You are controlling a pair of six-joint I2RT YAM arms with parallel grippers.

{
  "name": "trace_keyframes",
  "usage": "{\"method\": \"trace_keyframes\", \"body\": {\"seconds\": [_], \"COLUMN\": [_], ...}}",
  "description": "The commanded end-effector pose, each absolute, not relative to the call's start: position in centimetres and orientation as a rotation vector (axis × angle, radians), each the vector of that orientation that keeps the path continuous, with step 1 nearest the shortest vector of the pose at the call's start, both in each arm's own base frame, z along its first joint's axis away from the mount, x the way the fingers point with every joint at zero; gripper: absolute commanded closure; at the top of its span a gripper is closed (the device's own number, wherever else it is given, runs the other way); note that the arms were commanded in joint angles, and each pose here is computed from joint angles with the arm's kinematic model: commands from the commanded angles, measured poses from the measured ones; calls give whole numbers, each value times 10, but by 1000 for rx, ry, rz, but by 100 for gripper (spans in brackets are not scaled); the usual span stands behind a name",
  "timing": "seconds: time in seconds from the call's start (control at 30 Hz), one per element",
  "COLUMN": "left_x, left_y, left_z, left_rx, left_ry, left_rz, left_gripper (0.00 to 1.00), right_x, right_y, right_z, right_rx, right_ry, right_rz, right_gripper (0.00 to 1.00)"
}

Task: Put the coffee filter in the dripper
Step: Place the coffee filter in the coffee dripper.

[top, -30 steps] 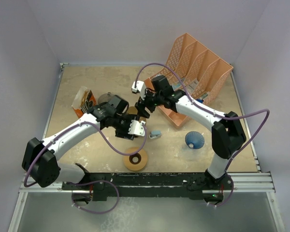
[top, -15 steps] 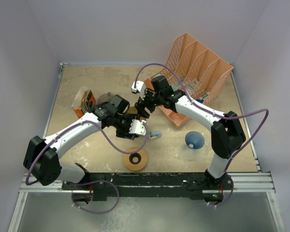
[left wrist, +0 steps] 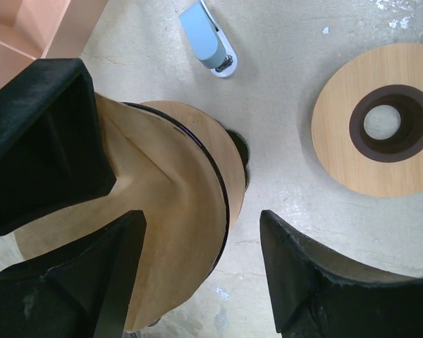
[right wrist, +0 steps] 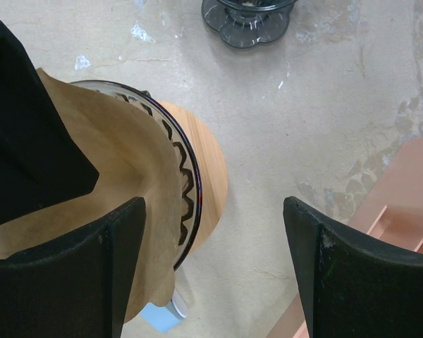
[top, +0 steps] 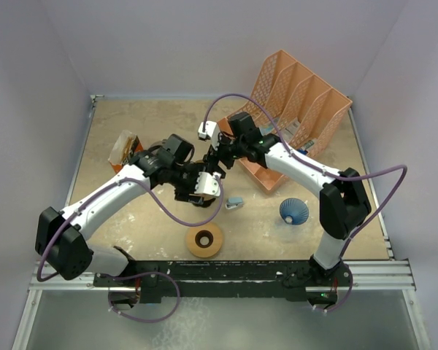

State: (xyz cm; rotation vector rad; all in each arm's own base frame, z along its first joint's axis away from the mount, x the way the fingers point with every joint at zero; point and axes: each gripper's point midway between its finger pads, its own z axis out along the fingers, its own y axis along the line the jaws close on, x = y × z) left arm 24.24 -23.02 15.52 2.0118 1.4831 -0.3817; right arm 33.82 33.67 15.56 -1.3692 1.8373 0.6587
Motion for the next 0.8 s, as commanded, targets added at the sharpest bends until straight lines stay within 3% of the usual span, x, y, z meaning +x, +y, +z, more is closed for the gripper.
{"method": "trace_keyframes", "body": {"seconds": [0.0, 0.37, 0.77], "left_x": [242, 234, 228], "left_y": [-233, -225, -225], "left_z": [174, 179, 175], "left_rx": [1999, 2002, 2005], "left_ry": [1441, 1449, 1442], "left_rz": [-394, -388, -414], "left_gripper": [34, 34, 34], "right_x": [340, 344, 348], "right_y": [343, 339, 338], "right_z": [193, 207, 206], "right_rx": [-1368, -1352, -1340], "right_ry": [1740, 1725, 1748], "right_rz": [686, 683, 676], "right_gripper": [18, 17, 24]}}
